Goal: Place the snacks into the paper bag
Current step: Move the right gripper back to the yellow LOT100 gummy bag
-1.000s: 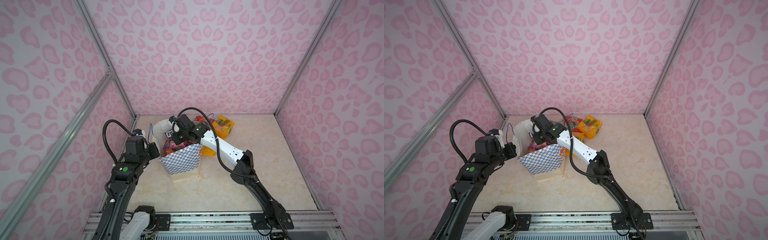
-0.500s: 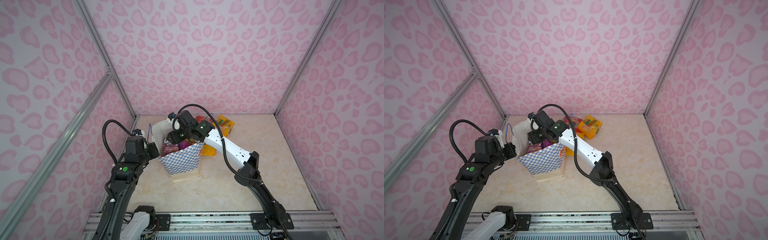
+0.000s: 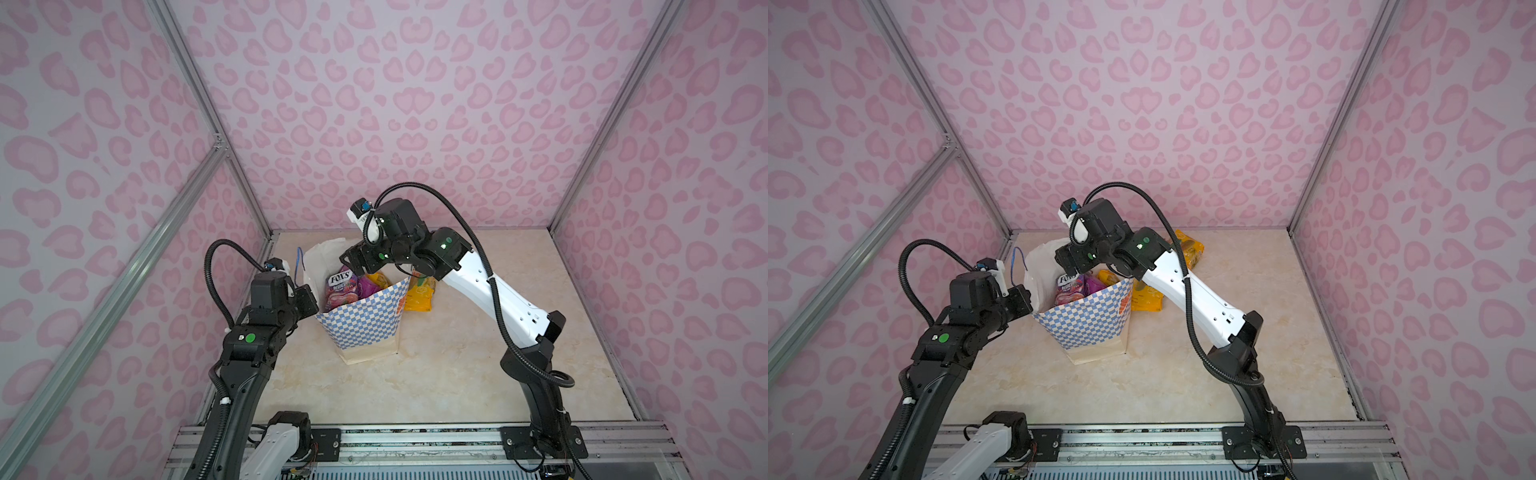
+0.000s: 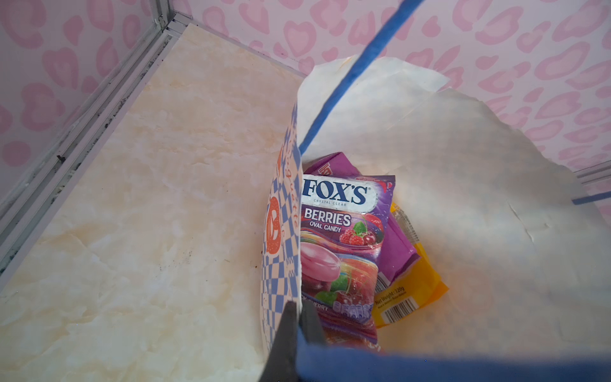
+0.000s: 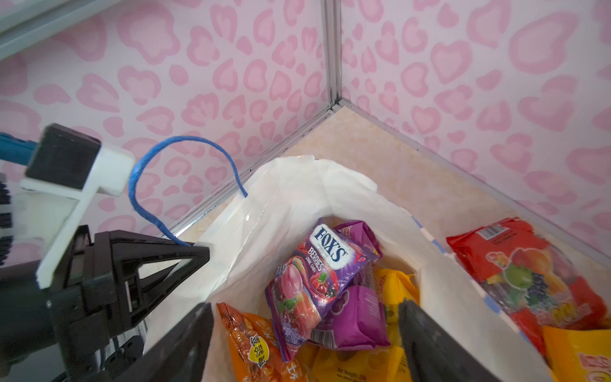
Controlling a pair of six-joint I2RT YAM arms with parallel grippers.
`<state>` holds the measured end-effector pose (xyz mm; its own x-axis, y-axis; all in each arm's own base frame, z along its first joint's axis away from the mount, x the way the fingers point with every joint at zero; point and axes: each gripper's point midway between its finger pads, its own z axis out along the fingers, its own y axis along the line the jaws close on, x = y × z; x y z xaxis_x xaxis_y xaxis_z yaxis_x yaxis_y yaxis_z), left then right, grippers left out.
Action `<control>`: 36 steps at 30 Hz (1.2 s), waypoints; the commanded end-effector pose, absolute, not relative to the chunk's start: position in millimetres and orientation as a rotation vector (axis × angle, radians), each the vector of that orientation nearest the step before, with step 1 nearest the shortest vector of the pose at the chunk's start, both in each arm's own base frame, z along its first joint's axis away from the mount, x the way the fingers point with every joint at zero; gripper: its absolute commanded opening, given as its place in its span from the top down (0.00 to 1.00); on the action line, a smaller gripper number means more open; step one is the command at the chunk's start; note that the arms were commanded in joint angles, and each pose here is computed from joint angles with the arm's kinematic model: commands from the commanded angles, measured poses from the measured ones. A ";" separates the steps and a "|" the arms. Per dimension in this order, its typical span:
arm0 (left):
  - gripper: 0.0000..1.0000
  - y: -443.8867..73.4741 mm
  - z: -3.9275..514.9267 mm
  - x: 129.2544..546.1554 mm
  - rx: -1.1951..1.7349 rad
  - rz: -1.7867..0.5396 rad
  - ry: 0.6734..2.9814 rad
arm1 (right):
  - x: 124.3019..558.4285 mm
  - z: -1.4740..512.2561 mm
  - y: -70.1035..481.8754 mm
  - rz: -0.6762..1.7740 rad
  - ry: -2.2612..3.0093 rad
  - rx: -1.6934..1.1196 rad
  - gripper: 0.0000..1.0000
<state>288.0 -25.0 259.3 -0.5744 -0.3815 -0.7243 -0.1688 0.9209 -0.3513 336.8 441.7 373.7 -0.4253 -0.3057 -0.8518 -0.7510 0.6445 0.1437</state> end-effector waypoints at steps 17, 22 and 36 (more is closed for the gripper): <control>0.93 -24.8 261.8 291.1 -0.390 -0.309 2.171 | 476.1 224.0 134.1 0.672 2.202 0.310 0.03; 0.93 -24.7 260.9 291.7 -0.391 -0.307 2.173 | 499.0 161.2 138.5 0.668 2.322 0.378 0.11; 0.93 -24.1 261.2 291.5 -0.391 -0.304 2.173 | 523.6 76.8 192.4 0.866 2.466 0.392 0.31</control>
